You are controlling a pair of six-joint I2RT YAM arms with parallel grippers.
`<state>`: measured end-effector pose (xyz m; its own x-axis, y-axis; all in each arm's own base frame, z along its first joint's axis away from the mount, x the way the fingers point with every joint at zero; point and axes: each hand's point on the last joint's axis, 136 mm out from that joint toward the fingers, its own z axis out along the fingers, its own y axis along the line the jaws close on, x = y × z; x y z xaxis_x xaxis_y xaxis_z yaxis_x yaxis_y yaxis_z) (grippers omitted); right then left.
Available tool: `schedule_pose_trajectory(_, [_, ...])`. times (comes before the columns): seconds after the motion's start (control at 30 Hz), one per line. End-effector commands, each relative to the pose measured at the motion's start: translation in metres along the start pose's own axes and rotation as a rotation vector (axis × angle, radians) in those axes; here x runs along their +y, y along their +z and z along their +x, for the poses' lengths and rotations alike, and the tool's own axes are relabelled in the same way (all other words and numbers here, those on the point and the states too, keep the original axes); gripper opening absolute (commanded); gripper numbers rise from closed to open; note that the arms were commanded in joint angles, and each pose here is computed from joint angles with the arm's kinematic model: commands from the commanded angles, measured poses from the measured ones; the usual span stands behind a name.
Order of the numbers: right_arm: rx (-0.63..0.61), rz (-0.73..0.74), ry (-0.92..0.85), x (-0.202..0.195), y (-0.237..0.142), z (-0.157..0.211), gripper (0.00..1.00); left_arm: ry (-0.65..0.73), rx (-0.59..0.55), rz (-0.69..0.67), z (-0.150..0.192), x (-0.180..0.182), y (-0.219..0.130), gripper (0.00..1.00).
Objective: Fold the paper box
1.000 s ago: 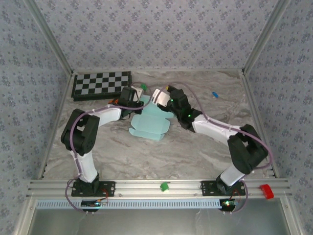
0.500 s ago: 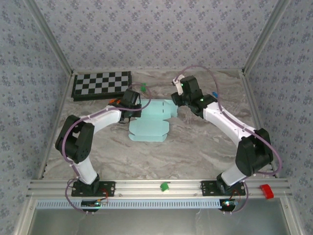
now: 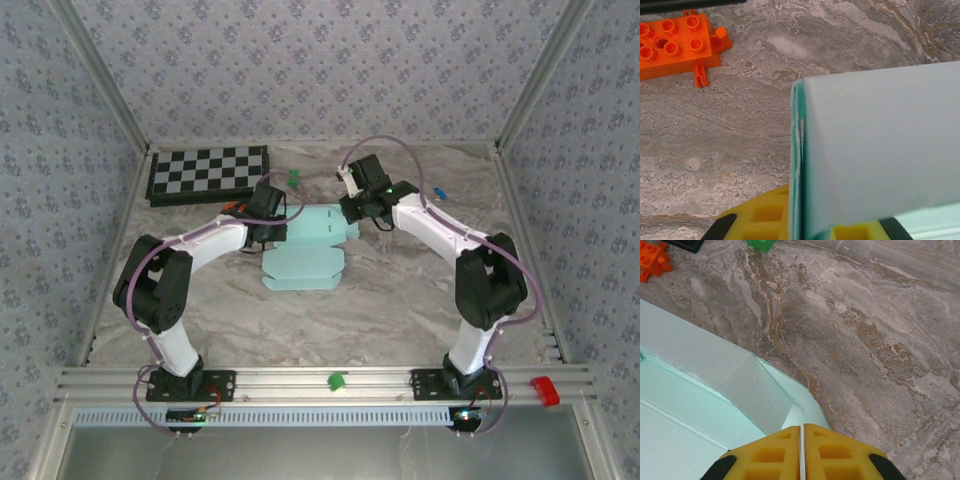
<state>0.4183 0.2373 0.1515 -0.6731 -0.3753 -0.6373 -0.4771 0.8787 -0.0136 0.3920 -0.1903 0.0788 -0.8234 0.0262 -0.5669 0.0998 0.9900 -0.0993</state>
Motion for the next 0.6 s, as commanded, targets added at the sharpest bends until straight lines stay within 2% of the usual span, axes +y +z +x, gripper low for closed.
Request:
schedule_pose_trajectory(0.0, [0.036,-0.026,0.017,0.007,0.008,0.002,0.11,-0.034,-0.046,0.026,-0.021,-0.009,-0.017,0.05])
schedule_pose_trajectory(0.13, [0.056,-0.042,0.022,0.011,0.018,0.006,0.11,-0.058,-0.041,0.042,-0.019,-0.01,-0.016,0.05])
schedule_pose_trajectory(0.33, [0.077,-0.148,0.042,0.029,0.027,0.012,0.11,-0.095,-0.035,0.077,-0.017,-0.016,-0.015,0.05])
schedule_pose_trajectory(0.57, [0.04,-0.252,0.112,0.042,0.031,0.006,0.1,-0.127,-0.035,0.121,-0.015,-0.023,-0.017,0.05])
